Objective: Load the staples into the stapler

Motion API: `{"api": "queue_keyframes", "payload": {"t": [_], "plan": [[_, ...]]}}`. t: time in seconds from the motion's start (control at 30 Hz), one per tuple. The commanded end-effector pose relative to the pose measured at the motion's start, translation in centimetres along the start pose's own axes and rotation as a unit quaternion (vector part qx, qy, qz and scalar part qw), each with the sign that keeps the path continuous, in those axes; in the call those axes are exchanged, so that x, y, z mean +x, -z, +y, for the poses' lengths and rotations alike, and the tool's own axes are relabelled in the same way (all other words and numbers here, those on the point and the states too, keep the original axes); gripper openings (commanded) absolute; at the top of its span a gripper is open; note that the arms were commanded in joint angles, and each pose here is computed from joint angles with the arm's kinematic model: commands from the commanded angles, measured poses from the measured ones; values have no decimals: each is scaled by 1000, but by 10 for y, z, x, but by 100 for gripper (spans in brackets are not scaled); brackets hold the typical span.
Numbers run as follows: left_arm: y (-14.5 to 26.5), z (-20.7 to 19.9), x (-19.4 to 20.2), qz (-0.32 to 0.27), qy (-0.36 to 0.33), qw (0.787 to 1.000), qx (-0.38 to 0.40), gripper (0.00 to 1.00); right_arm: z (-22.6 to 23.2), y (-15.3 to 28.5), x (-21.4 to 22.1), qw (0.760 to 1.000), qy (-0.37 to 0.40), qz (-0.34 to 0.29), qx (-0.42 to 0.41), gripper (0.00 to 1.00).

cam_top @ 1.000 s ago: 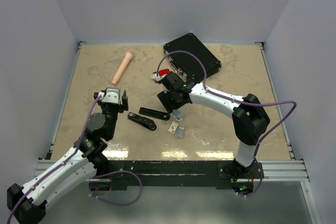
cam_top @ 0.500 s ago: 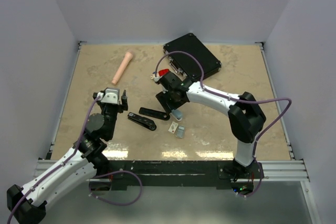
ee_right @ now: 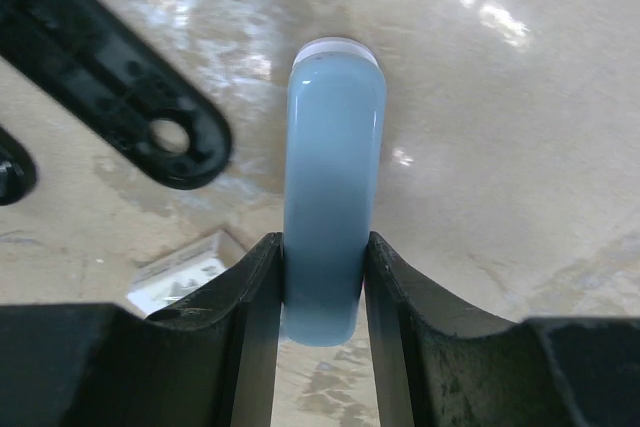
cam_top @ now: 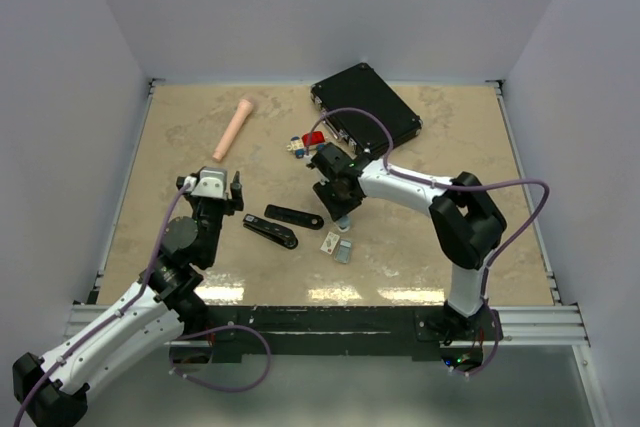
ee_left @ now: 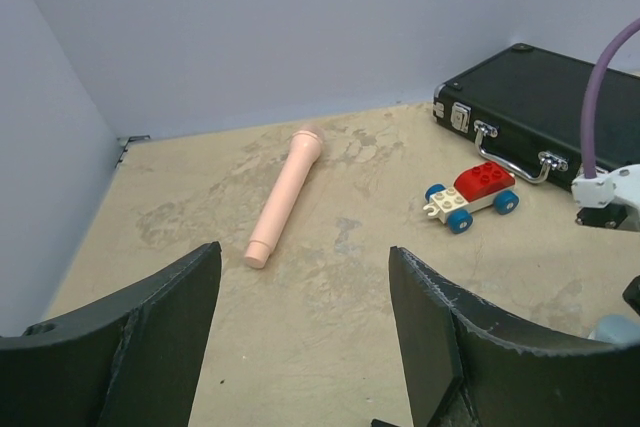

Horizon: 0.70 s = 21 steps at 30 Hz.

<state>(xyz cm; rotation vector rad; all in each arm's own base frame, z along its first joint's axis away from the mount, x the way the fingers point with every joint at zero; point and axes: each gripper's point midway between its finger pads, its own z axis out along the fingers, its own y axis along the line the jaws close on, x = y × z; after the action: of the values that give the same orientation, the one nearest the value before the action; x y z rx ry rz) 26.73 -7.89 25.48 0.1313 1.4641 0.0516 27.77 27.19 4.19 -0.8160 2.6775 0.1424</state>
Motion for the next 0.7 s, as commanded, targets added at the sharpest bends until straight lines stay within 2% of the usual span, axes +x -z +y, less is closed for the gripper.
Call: {"api": "queue_keyframes", "payload": {"t": [0.0,0.13,0.2,0.33,0.37,0.43,0.47,0.53,0.57,0.63,0.67], "plan": [[-1,2,-10,-14,9,1000,-3,73,-46,9,6,998,-38,-5,49,31],[-2,2,-9,-12,8,1000,-3,73,-81,8,17,994,-78,5,72,31],[-1,1,-9,-12,10,1000,-2,73,-88,7,16,994,-85,0,74,34],[-1,3,-9,-12,19,1000,-8,77,-94,11,6,992,-104,-22,71,56],[-1,6,-9,-11,25,1000,-17,82,-95,13,0,991,-110,-37,71,65],[-2,10,-7,-7,43,999,-28,85,-100,29,-16,985,-134,-78,70,72],[-2,12,-6,-3,51,998,-34,90,-104,37,-26,981,-145,-105,70,78],[-3,23,-4,1,86,994,-60,96,-119,52,-36,971,-179,-139,77,82],[-3,28,-2,7,94,993,-70,100,-126,74,-50,961,-191,-182,78,83],[-5,43,1,10,128,987,-99,100,-149,99,-55,942,-225,-226,100,86],[-7,55,3,17,148,981,-121,100,-158,128,-66,926,-238,-276,104,86]]}}
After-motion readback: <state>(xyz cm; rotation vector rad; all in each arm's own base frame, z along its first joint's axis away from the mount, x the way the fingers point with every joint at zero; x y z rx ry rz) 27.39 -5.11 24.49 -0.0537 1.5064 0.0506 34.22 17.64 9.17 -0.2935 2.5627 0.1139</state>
